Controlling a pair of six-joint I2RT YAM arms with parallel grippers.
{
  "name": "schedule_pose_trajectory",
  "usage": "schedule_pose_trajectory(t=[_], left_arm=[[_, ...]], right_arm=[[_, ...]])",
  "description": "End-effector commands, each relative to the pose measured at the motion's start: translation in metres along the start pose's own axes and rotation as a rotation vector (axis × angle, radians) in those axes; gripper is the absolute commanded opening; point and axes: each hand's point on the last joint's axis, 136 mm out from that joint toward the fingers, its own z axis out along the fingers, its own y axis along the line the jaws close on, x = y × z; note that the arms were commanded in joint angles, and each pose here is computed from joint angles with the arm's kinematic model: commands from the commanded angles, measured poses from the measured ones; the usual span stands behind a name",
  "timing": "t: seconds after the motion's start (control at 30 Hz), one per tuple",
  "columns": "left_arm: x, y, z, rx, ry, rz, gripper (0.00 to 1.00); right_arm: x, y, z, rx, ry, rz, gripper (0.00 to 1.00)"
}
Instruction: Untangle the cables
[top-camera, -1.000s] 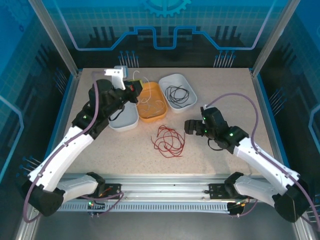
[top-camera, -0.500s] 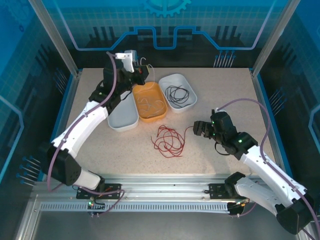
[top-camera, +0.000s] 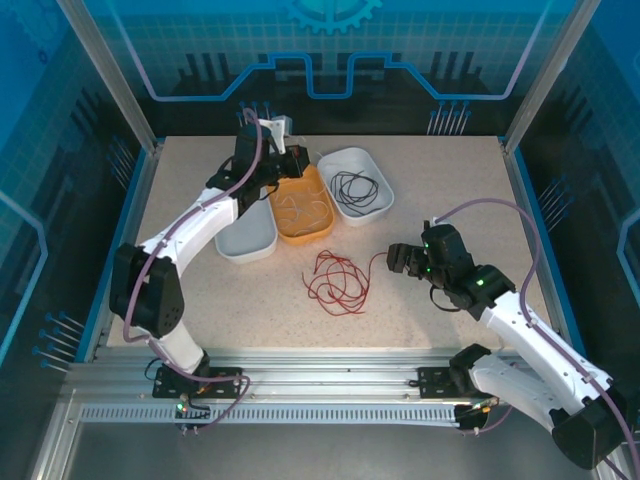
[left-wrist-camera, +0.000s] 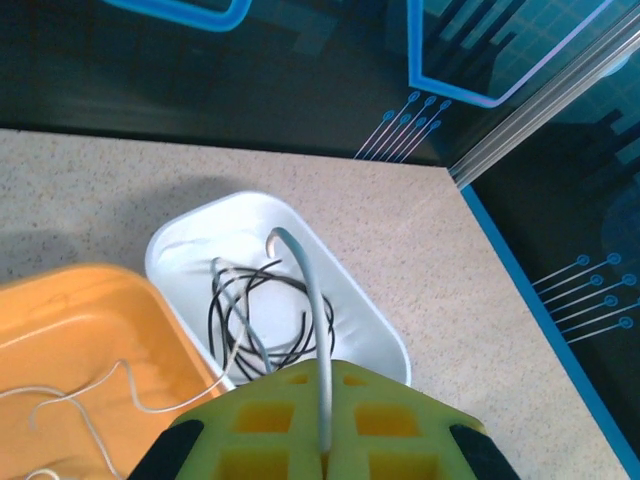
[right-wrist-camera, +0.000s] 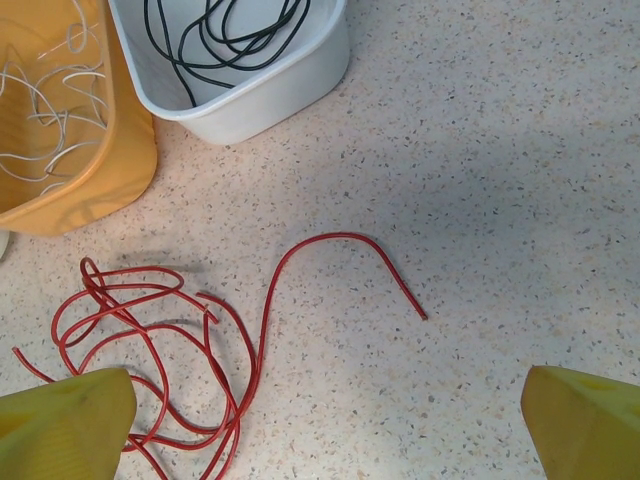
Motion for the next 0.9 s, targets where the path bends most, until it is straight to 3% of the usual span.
schedule_pose_trajectory(t=[0.0, 0.4, 0.6, 0.73, 0.87], left_arm=[[0.016, 0.014, 0.004, -0.032, 0.038, 0.006, 0.00], [0.032, 0.045, -0.016, -0.240, 0.016, 0.190, 0.00], [0.051, 0.034, -0.012, -0.240, 0.054, 0.294, 0.00], [0.077, 0.038, -0.012, -0.290, 0.095, 0.297, 0.00], [0.102, 0.042, -0.012, -0.295, 0.119, 0.245, 0.08]], right_arm=[[0.003, -0.004, 0.000, 0.008, 0.012, 0.022, 1.00], [0.007, -0.001, 0.007, -0.008, 0.025, 0.032, 1.00], [0.004, 0.002, 0.008, -0.008, 0.029, 0.030, 1.00], [0.005, 0.001, 0.008, -0.001, 0.037, 0.032, 1.00], [0.008, -0.001, 0.008, 0.006, 0.052, 0.028, 1.00]])
